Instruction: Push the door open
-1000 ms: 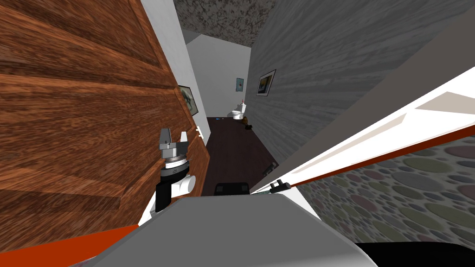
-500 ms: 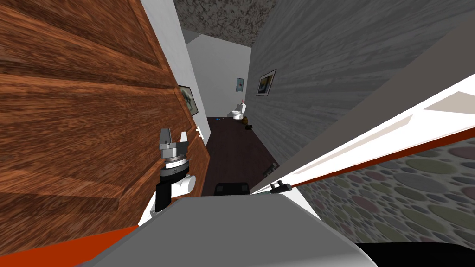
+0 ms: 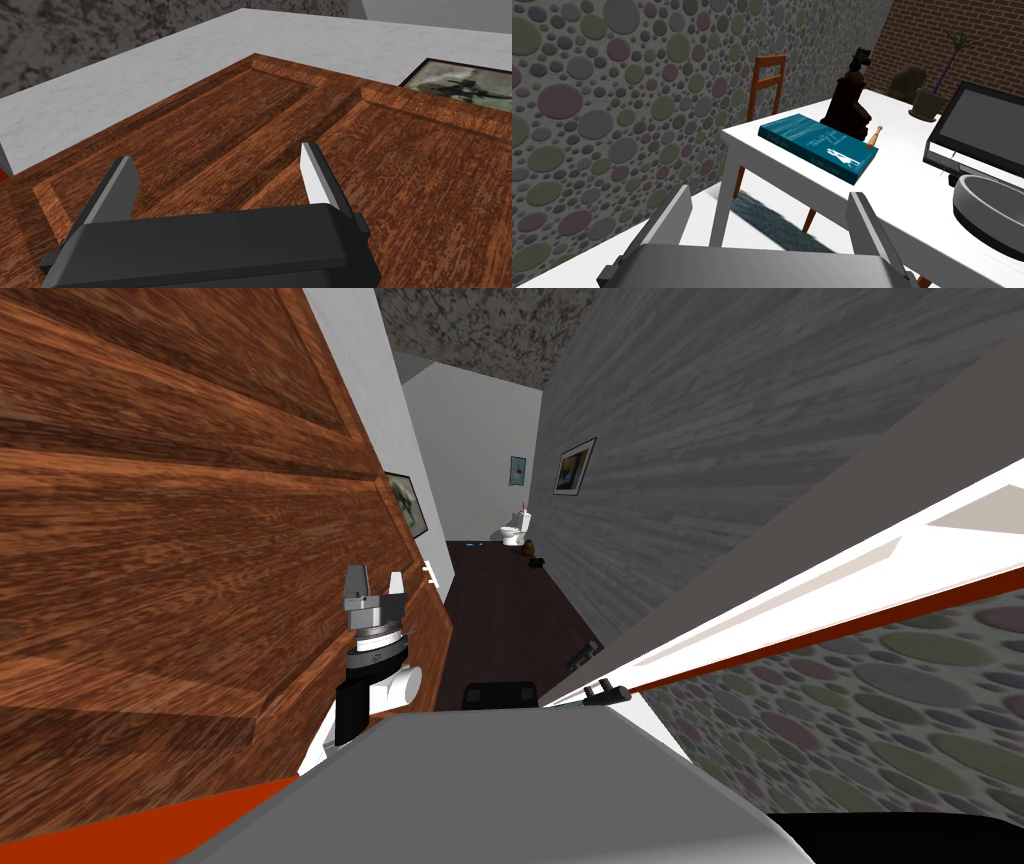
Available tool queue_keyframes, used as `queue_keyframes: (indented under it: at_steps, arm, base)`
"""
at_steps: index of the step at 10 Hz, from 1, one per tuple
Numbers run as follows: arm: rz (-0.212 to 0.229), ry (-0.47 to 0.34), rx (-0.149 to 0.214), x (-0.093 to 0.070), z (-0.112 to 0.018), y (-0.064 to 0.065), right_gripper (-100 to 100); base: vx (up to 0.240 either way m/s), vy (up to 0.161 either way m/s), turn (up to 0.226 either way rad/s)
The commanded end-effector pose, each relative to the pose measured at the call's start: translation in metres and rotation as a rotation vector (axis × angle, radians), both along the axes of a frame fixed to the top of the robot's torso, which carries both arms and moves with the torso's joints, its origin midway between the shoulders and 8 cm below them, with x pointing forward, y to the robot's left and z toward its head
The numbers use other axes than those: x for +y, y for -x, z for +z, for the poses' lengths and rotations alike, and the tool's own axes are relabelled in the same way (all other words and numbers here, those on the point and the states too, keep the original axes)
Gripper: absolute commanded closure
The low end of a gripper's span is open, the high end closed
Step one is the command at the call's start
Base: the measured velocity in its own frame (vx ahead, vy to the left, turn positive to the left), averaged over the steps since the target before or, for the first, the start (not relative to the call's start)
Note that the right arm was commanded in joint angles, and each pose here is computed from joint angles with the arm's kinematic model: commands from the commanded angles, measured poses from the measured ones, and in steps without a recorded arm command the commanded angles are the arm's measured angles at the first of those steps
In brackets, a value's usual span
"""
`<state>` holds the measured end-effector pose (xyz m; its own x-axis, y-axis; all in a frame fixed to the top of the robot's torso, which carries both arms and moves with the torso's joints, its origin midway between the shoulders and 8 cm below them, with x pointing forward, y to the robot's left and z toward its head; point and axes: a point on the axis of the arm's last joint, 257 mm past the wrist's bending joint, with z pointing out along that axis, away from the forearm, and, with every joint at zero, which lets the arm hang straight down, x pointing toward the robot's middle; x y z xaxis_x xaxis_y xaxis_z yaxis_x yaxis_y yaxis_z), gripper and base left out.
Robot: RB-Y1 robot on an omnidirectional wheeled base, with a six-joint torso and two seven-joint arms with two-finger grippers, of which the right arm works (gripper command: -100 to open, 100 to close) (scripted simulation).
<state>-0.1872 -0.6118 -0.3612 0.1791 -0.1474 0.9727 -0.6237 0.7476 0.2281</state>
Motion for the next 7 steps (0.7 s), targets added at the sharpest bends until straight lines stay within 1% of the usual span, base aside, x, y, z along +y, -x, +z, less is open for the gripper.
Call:
queue_keyframes:
  at_steps: [1, 2, 3, 4, 5, 6, 7]
  arm:
    - [-0.028, 0.006, -0.035, 0.003, -0.005, 0.004, -100]
    - [-0.069, 0.022, -0.086, 0.011, -0.013, 0.011, -100]
    - [-0.075, 0.019, -0.092, 0.012, -0.015, 0.011, -100]
    - [-0.116, 0.036, -0.142, 0.020, -0.022, 0.017, -100]
    - [-0.124, 0.033, -0.149, 0.021, -0.025, 0.018, -100]
    - [-0.167, 0.051, -0.197, 0.029, -0.032, 0.023, -100]
    - [-0.173, 0.048, -0.204, 0.031, -0.034, 0.024, -100]
  base:
    - [0.009, 0.002, 0.001]
    - [0.009, 0.002, 0.006]
    - [0.007, 0.001, 0.002]
    - [0.009, 0.000, 0.006]
    - [0.008, 0.000, 0.003]
    - [0.009, 0.001, 0.004]
    - [0.007, 0.001, 0.002]
